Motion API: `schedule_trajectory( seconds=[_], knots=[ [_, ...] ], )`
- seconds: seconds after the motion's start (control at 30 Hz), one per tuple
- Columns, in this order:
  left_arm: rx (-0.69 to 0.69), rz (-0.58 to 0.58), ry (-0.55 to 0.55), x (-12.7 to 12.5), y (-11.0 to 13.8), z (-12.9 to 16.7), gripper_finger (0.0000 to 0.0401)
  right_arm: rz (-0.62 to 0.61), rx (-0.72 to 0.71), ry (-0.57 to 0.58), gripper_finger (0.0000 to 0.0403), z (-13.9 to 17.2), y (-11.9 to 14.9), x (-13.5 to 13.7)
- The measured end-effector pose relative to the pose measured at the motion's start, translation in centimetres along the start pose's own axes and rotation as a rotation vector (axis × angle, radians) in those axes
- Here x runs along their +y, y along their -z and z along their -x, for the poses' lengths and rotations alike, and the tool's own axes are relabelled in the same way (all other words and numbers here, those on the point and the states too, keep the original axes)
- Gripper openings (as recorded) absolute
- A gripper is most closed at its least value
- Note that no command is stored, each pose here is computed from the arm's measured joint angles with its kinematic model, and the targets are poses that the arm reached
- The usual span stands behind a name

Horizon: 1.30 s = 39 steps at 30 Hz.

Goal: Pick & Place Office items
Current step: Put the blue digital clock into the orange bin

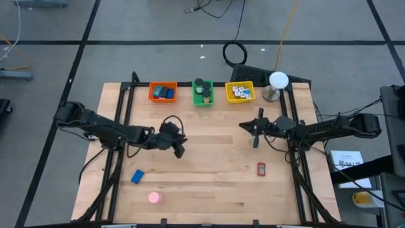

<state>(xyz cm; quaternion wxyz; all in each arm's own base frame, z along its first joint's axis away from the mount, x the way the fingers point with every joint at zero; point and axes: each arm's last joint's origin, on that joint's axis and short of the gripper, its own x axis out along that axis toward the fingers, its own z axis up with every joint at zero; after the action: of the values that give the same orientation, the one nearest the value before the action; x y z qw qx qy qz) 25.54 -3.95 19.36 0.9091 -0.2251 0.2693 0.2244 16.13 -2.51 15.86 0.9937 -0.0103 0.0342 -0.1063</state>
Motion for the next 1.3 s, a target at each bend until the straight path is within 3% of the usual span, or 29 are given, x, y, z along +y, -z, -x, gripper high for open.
schedule_trajectory(
  seconds=[0.33, 0.6, 0.87, 1.13, 1.3],
  knots=[
    [0.185, 0.155, -0.082, -0.8, 3.2, 1.8, 0.0092, 0.074, -0.016, 0.008, 0.0018, 0.5, 0.5, 0.0],
    [0.427, 0.174, -0.18, -3.2, 1.7, 5.5, 0.0091, 0.071, -0.027, 0.011, 0.0018, 0.5, 0.4, -0.1],
    [0.606, 0.32, -0.215, -5.1, 1.5, 8.8, 0.0007, 0.073, -0.027, 0.011, 0.0018, 0.5, 0.4, -0.1],
    [0.805, 0.44, -0.413, -5.0, 3.9, 10.2, 0.0027, 0.075, -0.026, 0.011, 0.0018, 0.5, 0.4, -0.1],
    [0.835, 0.477, -0.495, -5.7, 5.6, 10.0, 0.0073, 0.077, -0.023, 0.012, 0.0018, 0.5, 0.5, -0.1]
  ],
)
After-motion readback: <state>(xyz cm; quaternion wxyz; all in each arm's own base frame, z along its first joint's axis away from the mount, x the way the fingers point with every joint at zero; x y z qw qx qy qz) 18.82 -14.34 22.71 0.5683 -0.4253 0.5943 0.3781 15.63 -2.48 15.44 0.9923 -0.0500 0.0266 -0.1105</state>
